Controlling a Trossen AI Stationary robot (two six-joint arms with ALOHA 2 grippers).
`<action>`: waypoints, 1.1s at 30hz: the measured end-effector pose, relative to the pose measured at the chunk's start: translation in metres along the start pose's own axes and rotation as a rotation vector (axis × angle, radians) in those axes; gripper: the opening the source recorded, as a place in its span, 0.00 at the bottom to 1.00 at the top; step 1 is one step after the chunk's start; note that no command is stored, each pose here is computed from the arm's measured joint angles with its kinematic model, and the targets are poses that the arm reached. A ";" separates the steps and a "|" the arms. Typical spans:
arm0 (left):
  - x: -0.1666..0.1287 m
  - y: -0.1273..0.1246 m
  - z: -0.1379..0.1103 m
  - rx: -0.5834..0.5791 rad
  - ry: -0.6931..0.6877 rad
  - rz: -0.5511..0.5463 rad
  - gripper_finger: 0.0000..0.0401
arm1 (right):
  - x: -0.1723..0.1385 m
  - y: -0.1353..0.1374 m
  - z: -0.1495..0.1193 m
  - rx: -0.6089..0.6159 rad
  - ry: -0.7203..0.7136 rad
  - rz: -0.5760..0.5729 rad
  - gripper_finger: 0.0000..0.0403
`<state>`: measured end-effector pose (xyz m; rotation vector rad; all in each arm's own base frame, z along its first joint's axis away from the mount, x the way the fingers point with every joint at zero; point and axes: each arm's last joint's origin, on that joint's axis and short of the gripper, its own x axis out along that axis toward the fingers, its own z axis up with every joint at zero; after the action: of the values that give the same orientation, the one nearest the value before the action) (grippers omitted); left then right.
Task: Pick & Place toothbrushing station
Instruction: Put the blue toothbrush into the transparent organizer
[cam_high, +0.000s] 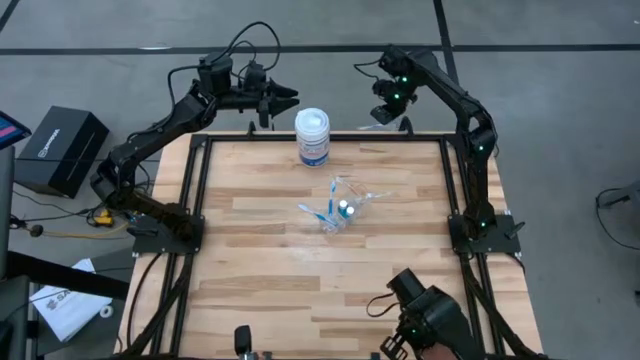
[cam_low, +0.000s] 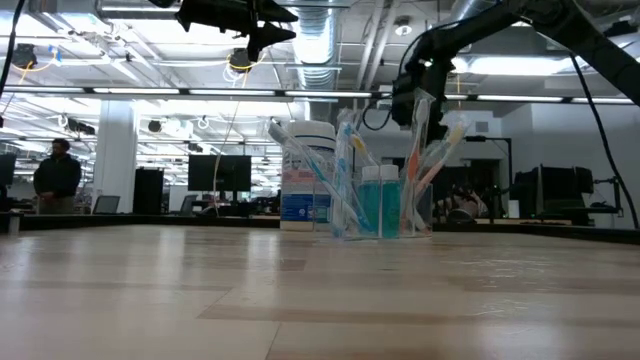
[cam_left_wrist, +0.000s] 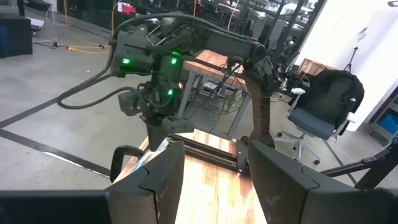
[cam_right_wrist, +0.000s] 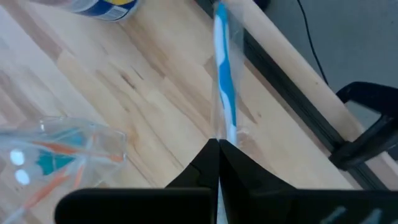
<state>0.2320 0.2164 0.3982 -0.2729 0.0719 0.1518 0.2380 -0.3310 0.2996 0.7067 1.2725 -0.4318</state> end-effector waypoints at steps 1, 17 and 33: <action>0.000 0.000 0.000 0.001 -0.001 0.000 0.43 | -0.004 0.003 -0.001 -0.002 0.005 -0.001 0.00; 0.000 0.000 0.001 0.047 -0.013 0.002 0.43 | -0.066 0.042 -0.006 -0.033 -0.196 0.051 0.00; 0.000 -0.002 0.001 0.011 -0.002 -0.057 0.43 | -0.103 0.121 -0.021 -0.228 -0.413 0.252 0.00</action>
<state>0.2325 0.2150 0.3998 -0.2637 0.0628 0.0953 0.2757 -0.2387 0.4251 0.5404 0.8148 -0.2057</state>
